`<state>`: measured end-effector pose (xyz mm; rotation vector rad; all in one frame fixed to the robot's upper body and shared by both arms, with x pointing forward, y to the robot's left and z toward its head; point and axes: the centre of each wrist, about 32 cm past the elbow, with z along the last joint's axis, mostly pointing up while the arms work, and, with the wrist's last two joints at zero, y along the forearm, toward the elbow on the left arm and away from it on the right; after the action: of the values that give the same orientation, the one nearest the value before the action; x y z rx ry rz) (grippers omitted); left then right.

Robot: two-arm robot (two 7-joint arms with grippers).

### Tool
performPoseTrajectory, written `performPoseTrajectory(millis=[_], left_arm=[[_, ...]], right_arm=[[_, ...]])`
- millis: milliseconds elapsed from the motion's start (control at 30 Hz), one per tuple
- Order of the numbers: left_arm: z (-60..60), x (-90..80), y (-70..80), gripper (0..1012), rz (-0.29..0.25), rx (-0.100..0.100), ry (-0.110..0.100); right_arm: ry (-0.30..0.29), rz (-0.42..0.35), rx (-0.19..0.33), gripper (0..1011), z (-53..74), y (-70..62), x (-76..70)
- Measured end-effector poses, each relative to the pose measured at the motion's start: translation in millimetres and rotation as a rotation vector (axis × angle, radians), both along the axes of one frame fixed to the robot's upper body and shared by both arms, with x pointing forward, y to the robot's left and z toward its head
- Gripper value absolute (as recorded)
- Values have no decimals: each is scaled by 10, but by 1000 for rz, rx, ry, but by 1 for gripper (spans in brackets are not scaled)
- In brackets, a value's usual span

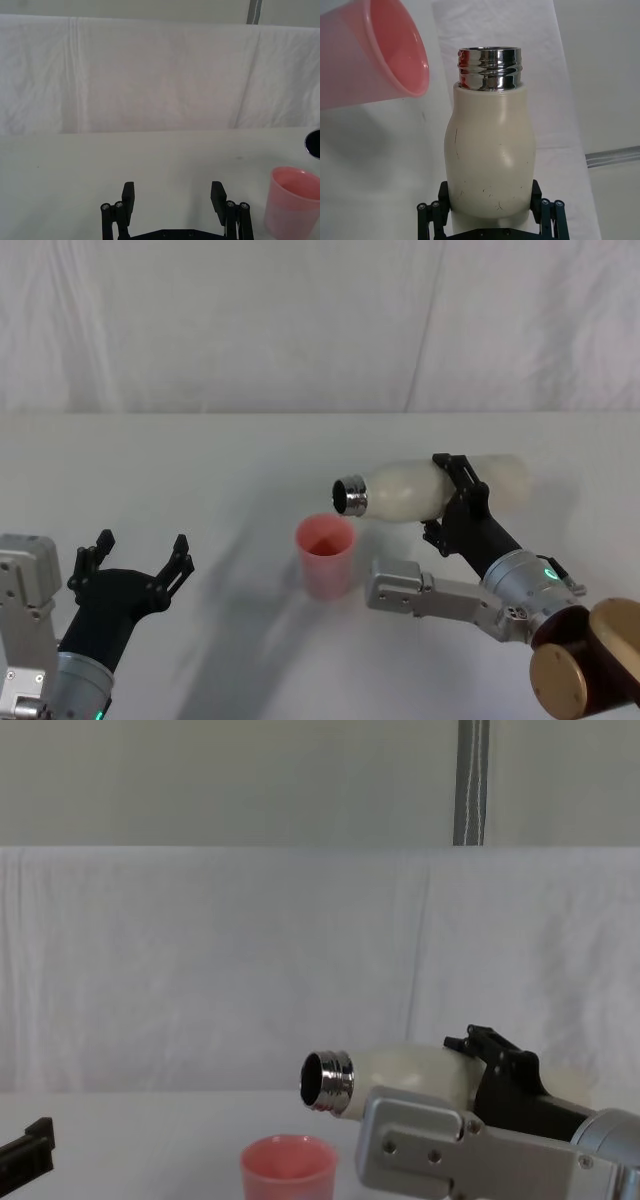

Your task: Grasp the thermos with one hand and pour water into the cup lid.

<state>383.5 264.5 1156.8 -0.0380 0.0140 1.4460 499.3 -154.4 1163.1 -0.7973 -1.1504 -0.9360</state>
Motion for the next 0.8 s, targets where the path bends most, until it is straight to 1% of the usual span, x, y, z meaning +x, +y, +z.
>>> performPoseTrajectory(millis=[333,633,800], left_arm=[[0,0,0,1001,0,0,0],[0,0,0,1001,0,0,0],[0,0,0,1001,0,0,0]], right_arm=[[-17,8,-32,951,-18,19,-17],[-45,6,-87,951,-29,52,-33],[-57,4,-106,951,-30,54,-33]])
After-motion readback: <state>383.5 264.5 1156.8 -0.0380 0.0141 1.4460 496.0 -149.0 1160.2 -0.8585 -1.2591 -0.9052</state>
